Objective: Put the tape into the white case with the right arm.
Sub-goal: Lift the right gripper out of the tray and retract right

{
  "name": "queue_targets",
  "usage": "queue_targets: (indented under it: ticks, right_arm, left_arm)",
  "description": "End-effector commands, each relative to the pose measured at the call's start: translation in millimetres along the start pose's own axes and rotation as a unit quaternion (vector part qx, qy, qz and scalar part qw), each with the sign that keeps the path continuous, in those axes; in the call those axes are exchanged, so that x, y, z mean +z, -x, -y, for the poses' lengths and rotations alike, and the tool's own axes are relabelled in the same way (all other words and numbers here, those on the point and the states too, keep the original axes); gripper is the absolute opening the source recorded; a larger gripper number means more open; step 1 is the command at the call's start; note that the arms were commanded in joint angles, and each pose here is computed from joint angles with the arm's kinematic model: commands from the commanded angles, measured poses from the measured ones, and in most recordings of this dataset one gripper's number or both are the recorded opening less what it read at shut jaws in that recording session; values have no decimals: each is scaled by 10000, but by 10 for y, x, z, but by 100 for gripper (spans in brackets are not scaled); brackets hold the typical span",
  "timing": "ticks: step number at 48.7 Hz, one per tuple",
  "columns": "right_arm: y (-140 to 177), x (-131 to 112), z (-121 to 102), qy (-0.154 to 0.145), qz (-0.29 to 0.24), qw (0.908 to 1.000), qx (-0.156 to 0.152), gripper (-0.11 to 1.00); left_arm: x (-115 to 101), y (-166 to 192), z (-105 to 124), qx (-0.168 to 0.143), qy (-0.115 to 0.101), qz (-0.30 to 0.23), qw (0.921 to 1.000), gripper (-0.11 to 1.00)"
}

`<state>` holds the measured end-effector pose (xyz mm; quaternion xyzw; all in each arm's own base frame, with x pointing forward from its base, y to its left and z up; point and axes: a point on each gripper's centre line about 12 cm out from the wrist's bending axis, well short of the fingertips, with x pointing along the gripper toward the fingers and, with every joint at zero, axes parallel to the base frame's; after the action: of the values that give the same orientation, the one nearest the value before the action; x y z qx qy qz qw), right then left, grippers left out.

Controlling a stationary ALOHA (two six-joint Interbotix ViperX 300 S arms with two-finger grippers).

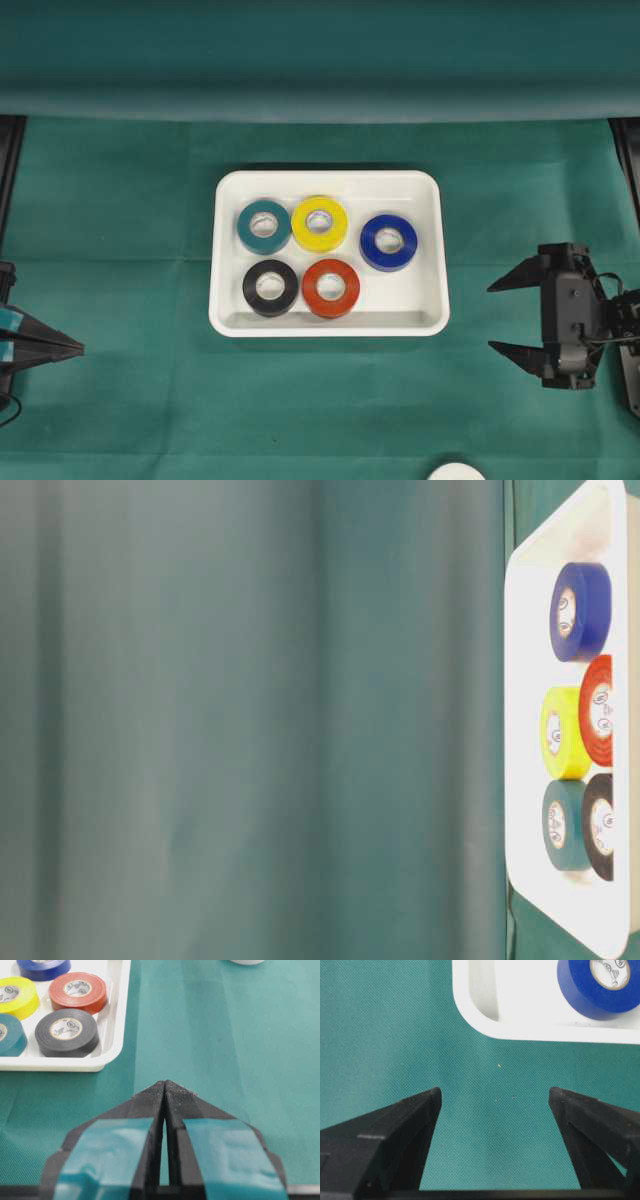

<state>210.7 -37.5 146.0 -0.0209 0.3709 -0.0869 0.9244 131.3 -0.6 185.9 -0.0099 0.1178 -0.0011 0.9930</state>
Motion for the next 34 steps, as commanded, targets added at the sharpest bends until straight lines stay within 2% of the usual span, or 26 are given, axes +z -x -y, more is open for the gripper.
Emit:
queue_targets:
  ticks: [1,8,21,27,34]
  right_arm:
    - [27,32,-73,53,192,9996,200,64]
    - [56,-31,-263,259,350,9968,668,64]
    - [150,-113,-640,863,443,9851,1419,64]
    - [188,-147,-769,1111,414,9794,1637,63]
    - [205,-163,-848,1301,327,9762,1705,63]
  left_arm:
    - [60,-1,-3,15,-4,77,10000,0]
    - [60,-1,-3,15,-4,77,10000,0]
    - [60,-1,-3,15,-4,77,10000,0]
    - [60,-1,-3,15,-4,77,10000,0]
    - [58,-3,-3,15,-12,69,10000,0]
